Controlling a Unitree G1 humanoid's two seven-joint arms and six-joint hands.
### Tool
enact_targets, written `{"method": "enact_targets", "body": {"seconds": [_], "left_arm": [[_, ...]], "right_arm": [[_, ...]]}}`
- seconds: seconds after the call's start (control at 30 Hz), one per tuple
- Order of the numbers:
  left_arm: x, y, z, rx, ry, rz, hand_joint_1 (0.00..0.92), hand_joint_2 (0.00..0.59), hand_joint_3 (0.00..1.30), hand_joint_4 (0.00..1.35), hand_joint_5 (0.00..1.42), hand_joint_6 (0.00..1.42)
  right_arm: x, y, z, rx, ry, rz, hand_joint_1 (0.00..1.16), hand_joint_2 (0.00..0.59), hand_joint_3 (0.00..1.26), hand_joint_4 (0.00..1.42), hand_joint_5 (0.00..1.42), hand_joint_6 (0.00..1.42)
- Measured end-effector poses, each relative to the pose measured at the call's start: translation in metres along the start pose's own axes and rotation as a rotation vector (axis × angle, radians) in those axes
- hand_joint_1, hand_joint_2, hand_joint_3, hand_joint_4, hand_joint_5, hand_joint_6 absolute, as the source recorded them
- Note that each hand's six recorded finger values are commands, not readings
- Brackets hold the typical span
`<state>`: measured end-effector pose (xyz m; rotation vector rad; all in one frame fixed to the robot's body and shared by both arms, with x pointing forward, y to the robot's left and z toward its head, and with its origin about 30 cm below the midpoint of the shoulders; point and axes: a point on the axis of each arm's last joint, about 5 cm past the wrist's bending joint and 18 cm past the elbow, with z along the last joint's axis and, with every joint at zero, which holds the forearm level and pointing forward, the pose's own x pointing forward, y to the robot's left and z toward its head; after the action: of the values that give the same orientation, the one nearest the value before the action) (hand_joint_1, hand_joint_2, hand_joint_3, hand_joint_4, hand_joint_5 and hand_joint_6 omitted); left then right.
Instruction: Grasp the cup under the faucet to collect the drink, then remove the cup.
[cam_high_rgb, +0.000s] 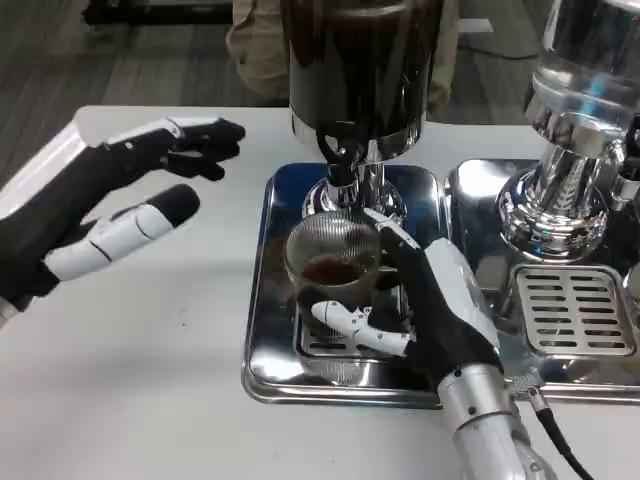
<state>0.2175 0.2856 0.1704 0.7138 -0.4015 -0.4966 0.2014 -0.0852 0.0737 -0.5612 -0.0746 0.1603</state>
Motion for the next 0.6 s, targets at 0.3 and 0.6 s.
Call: {"method": "enact_targets", "body": {"seconds": [0.3,0.6], "left_arm": [[0.002,-0.009,-0.0036,-0.014,0.027,-0.052,0.000,0.136,0.27,0.27,0.34,0.32],[0.002,-0.018,-0.0127,-0.036,0.072,-0.095,0.000,0.139,0.26,0.26,0.32,0.32]], "right_arm": [[-0.003,0.0039,-0.0005,-0.017,0.004,-0.065,0.68,0.196,0.40,0.43,0.53,0.58],[-0.006,0.0048,-0.0018,-0.025,0.006,-0.120,0.69,0.204,0.47,0.50,0.62,0.69]]}}
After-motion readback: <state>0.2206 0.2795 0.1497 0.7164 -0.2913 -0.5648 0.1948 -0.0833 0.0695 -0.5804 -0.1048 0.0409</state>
